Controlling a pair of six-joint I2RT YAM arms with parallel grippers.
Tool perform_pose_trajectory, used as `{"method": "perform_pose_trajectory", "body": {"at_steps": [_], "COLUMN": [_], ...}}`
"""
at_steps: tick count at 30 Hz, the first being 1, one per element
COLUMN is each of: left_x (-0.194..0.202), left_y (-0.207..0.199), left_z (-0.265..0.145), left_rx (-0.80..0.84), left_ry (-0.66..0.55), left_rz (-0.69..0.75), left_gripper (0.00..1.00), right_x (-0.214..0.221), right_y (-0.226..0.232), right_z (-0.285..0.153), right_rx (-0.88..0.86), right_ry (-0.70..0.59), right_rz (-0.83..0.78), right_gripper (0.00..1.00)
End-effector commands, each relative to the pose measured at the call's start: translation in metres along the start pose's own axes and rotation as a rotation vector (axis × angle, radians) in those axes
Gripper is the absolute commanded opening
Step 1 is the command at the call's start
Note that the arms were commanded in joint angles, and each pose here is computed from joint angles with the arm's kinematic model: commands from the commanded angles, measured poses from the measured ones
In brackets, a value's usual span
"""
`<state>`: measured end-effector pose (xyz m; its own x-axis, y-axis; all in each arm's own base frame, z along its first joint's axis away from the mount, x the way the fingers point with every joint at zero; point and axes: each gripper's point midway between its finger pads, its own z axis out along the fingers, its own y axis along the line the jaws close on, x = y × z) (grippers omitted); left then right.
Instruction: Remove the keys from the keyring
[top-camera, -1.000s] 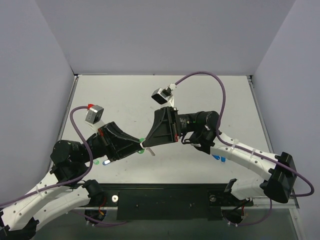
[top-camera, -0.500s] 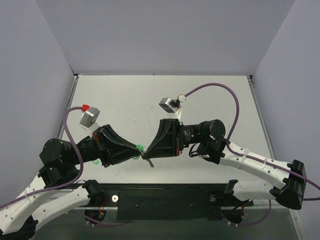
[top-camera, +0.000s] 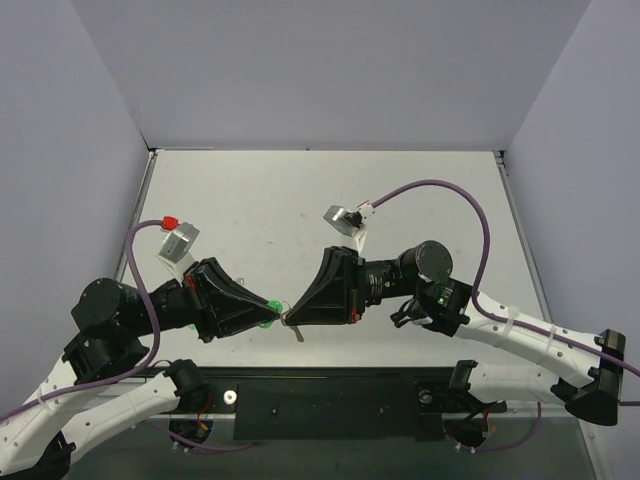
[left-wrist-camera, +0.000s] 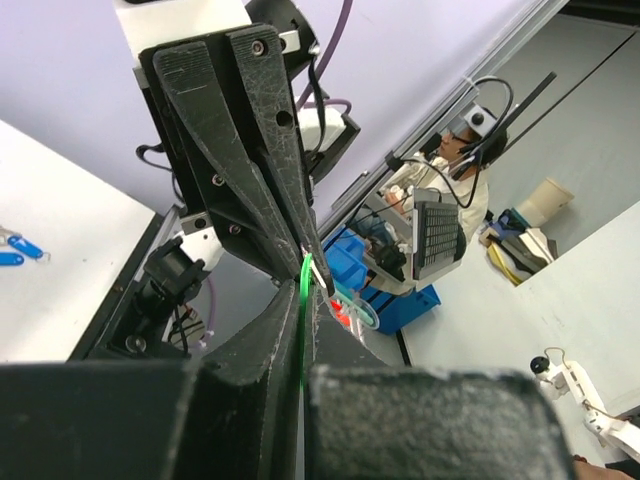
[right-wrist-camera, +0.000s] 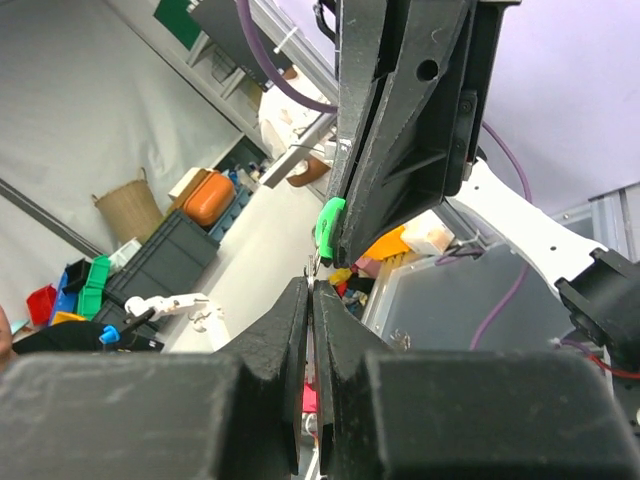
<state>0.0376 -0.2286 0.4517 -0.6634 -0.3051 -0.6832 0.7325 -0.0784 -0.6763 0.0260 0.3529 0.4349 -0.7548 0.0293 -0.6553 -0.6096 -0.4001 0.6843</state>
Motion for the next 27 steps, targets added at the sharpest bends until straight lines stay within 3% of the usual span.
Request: {"method": "perform_pose_trajectory", "body": {"at_steps": [1, 5, 15, 18, 27], "left_x": [-0.028, -0.018, -0.017, -0.015, -0.017], "left_y": [-0.028, -0.023, -0.022, -0.021, -0.031], "left_z": [-0.006, -0.003, -0.004, -0.004, -0.005], "left_rx": [0.035, 0.034, 0.031, 0.038, 0.096], "left_ry": [-0.082, -0.027, -0.024, -0.026, -0.047], "left_rz": [0.097, 0.086, 0.089, 0.085, 0.073], "left_gripper": [0.0, 0.0, 0.0, 0.15, 0.24], "right_x": [0.021, 0.026, 0.039, 0.04, 0.043], "right_y": [0.026, 0.024, 0.014, 0.013, 0.01], "right_z": [-0.006, -0.004, 0.0, 0.0, 0.001], "right_rx": [-0.057, -0.029, 0.008, 0.018, 0.036], "right_ry": [0.12, 0.15, 0.202, 0.209, 0.228], "right_rz": [-0.092, -0.093, -0.081, -0.081, -0.082], "right_gripper": [0.0, 0.0, 0.0, 0.0, 0.0]}}
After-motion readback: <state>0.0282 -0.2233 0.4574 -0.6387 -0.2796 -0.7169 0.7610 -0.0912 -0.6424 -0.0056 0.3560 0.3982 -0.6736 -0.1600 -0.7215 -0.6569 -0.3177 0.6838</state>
